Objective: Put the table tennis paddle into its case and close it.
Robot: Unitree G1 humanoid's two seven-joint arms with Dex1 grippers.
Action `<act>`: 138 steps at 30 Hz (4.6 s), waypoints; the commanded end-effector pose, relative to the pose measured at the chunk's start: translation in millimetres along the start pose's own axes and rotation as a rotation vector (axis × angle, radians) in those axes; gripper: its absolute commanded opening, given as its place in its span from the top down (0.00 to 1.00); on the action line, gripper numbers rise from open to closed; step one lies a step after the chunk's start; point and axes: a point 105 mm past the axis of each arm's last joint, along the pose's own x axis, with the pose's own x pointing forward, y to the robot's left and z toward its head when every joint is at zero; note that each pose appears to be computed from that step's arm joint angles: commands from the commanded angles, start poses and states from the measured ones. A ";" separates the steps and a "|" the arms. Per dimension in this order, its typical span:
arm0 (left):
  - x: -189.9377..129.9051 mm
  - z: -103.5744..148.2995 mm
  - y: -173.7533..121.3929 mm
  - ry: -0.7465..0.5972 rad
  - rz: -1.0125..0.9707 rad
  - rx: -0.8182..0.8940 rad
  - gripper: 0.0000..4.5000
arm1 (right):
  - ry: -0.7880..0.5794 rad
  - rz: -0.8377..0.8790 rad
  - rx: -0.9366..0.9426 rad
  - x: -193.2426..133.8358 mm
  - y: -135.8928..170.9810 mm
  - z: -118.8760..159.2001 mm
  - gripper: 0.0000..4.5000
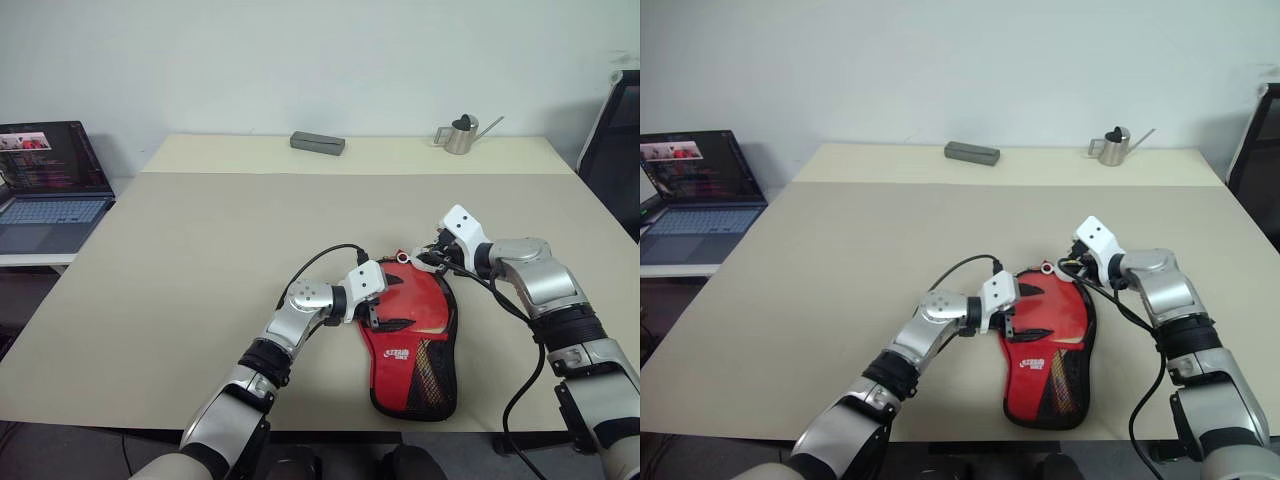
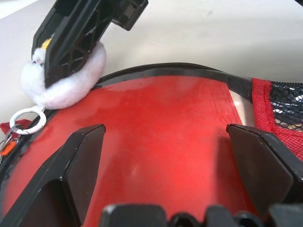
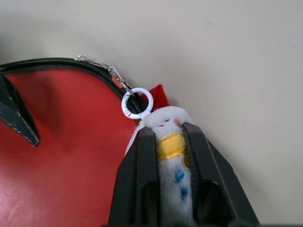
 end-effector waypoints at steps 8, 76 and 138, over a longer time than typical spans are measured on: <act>1.3 -45.3 -27.6 0.180 -0.096 -0.060 0.12 | 0.047 -0.100 -0.055 -33.1 -34.6 -7.5 0.93; -0.9 -73.1 -49.8 0.254 -0.181 -0.271 1.00 | 0.207 0.084 0.085 -163.4 25.6 -46.6 0.93; 12.4 -69.1 -57.4 0.243 -0.204 -0.253 1.00 | 0.223 0.771 0.077 -186.2 222.0 -41.5 0.51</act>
